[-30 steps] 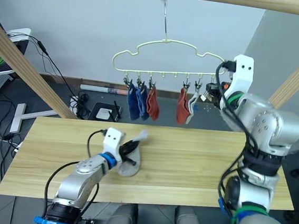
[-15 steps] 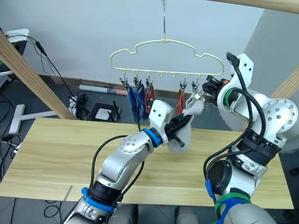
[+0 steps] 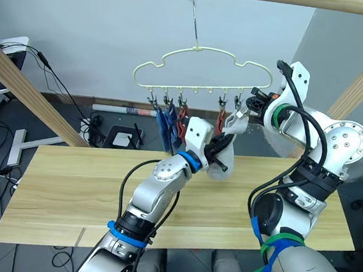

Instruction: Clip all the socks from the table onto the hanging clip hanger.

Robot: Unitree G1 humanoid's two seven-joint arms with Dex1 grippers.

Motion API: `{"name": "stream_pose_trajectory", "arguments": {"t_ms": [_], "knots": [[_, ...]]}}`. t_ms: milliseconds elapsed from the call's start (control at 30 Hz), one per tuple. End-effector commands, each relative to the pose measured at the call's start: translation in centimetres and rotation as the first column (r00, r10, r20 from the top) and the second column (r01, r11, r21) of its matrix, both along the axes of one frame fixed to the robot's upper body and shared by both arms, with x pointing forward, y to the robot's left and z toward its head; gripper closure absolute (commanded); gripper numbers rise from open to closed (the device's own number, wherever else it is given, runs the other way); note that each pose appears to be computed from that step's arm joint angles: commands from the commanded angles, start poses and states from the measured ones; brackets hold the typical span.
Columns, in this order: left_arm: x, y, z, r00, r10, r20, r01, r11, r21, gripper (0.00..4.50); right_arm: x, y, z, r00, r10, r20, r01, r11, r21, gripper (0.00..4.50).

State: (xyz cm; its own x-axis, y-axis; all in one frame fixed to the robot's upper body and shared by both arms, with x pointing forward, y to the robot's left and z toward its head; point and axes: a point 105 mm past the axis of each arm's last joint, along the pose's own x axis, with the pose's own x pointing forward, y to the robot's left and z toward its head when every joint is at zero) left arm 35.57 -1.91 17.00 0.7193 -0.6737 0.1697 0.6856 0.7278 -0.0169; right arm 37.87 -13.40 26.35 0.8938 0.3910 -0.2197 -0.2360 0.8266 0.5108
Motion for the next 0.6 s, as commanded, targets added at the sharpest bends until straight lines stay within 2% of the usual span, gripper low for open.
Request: {"name": "stream_pose_trajectory", "arguments": {"t_ms": [33, 467, 600], "knots": [[-0.4, -0.4, 1.8, 0.998, -0.008, 0.060, 0.011, 0.999, -0.037, 4.48, -0.1, -1.4, -0.3, 0.999, -0.051, -0.019, 0.051, 0.999, 0.002, 4.50], [-0.4, -1.2, 2.5, 0.996, -0.035, 0.077, 0.038, 0.998, -0.043, 4.48, -0.3, -1.3, 0.1, 0.999, -0.040, -0.021, 0.041, 0.999, 0.012, 4.50], [-0.5, -1.5, 2.7, 0.996, -0.041, 0.082, 0.045, 0.998, -0.050, 4.50, -0.3, -0.9, 0.3, 0.999, -0.026, -0.020, 0.027, 0.999, 0.039, 3.22]]}}
